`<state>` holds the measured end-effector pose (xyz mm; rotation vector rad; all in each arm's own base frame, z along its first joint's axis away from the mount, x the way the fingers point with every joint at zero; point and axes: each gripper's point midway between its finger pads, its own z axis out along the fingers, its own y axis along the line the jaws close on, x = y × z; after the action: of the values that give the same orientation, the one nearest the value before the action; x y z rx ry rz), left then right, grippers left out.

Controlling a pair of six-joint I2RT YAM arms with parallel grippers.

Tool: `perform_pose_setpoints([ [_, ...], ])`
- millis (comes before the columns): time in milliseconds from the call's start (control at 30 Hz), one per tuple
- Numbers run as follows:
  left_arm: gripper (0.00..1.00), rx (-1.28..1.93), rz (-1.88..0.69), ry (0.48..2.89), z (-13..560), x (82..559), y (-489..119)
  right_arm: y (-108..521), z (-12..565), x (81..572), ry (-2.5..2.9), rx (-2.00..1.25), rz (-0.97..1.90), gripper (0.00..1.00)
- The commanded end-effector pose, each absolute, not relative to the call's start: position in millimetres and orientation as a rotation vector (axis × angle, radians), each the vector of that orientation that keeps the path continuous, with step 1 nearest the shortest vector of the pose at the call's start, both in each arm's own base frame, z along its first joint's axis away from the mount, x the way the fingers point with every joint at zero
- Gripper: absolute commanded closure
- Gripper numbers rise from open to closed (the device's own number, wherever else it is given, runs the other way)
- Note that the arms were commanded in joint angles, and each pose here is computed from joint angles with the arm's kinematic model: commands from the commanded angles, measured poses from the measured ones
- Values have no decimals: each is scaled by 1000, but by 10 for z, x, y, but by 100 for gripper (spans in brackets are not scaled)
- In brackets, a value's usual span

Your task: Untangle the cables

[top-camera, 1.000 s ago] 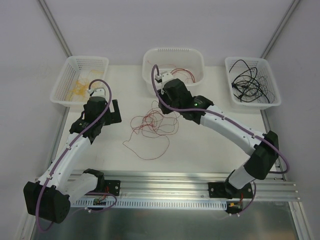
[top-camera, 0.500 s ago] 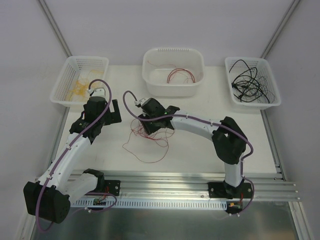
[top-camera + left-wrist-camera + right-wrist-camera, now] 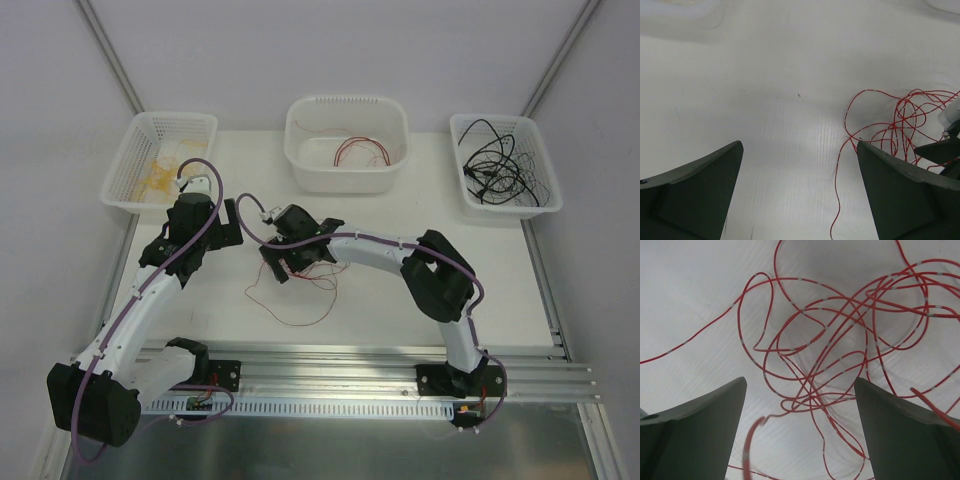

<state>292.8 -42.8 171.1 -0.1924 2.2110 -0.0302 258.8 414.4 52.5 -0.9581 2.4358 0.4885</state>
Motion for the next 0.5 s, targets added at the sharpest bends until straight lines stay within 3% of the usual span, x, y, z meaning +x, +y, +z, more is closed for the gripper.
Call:
perform_pose_setpoints([
  [0, 1, -208, -47, 2188, 1736, 2950, -420, 4276, 527, 2674, 2386, -961, 461, 8],
  [167, 1, -207, -44, 2192, 1723, 2952, -422, 4204, 352, 2791, 2390, -915, 363, 14],
  [267, 1, -207, -45, 2191, 1726, 2955, -423, 4161, 294, 2819, 2388, -899, 325, 27],
  [367, 1, -207, -45, 2191, 1724, 2958, -424, 4075, 265, 2851, 2384, -881, 273, 53],
  [400, 1, -210, -45, 2190, 1730, 2955, -419, 4045, 291, 2877, 2376, -874, 260, 69],
  [467, 1, -205, -48, 2193, 1725, 2955, -428, 3967, 291, 2905, 2368, -865, 219, 83],
])
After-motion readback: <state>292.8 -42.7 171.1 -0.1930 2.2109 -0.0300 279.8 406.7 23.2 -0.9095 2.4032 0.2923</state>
